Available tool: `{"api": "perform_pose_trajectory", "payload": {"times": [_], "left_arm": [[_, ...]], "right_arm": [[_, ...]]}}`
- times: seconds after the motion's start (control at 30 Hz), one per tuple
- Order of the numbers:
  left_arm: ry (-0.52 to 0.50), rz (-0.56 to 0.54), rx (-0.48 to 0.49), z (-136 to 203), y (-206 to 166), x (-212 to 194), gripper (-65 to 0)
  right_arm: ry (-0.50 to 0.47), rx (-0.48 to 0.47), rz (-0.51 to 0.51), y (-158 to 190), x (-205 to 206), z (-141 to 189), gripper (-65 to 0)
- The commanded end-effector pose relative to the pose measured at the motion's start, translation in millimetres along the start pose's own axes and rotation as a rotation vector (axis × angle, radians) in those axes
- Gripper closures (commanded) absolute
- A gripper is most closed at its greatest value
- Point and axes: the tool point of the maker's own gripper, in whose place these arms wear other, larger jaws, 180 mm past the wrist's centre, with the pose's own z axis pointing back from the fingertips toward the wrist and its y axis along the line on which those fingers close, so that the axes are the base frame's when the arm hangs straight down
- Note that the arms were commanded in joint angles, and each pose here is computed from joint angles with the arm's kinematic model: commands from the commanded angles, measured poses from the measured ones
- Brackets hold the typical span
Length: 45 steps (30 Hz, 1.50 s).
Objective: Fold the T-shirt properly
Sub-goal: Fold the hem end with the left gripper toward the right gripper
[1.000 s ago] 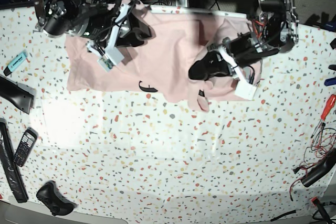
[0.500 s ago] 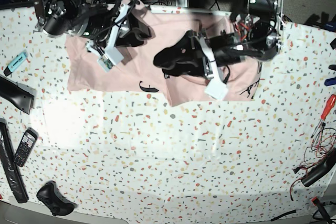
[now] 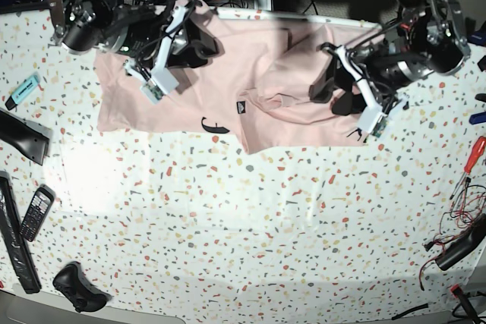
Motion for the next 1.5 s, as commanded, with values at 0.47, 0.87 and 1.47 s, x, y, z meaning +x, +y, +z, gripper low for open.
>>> {"api": "perform_pose_trajectory", "payload": {"times": [0.47, 0.87, 1.47], "left_arm": [[0.001, 0.049, 0.257, 8, 44, -5, -26.0], [0.038, 0.116, 0.226, -5, 46, -29, -1.1], [-0.132, 0.209, -0.297, -10, -52, 12, 0.0]], "right_arm": [[-0.043, 0.011, 0.018, 3, 12, 4, -16.4], [-0.040, 0.011, 0.018, 3, 11, 4, -16.4], [-0.040, 0.011, 0.018, 3, 11, 4, -16.4]]}}
